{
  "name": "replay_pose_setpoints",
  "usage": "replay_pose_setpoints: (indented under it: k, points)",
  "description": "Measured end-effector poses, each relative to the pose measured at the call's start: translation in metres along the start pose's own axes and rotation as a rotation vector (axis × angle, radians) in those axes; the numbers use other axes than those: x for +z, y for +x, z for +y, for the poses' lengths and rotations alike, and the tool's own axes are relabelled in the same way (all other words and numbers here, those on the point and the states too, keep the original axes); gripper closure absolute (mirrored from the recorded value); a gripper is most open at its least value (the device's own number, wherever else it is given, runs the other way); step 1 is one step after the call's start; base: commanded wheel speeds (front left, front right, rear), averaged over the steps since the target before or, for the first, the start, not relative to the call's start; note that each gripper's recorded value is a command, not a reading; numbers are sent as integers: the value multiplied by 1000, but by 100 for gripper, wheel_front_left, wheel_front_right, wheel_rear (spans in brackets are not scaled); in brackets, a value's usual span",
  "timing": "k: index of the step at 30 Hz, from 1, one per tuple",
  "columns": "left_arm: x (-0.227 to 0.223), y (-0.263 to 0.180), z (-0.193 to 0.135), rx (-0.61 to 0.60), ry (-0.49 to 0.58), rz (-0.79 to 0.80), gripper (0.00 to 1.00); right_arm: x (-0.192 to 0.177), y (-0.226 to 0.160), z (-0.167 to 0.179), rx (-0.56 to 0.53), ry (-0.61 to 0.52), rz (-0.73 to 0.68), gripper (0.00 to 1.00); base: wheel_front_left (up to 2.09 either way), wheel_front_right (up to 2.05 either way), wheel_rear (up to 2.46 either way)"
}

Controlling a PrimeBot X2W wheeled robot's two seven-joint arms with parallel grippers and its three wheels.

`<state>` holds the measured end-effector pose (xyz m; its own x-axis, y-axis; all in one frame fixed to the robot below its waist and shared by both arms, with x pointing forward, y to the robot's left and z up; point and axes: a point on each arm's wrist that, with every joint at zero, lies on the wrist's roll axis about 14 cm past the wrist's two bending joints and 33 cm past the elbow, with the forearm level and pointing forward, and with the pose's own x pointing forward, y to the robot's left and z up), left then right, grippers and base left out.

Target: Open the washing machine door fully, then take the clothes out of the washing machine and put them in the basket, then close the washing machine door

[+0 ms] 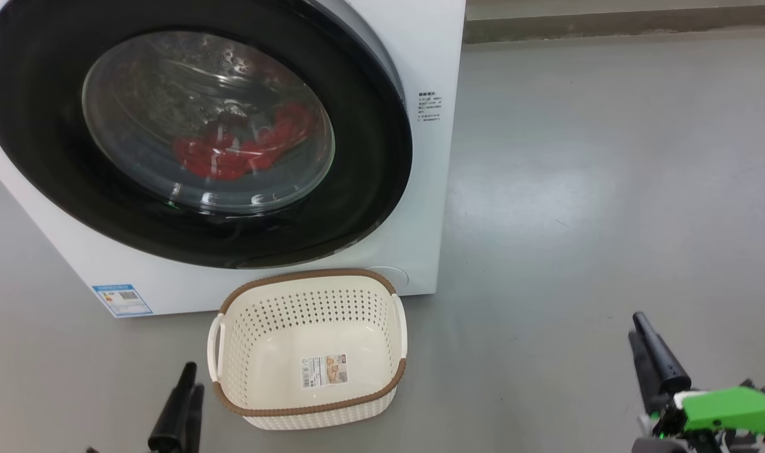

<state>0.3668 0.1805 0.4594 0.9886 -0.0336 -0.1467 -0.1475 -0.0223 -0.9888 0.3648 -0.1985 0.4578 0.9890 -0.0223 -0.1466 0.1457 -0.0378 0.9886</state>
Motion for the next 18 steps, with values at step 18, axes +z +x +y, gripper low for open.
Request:
replay_pose_setpoints:
  k: [18]
  points:
    - [-17,1,19,62,13,25,0,-13,-6,-23,-70,-10,11,0,0,0,0]
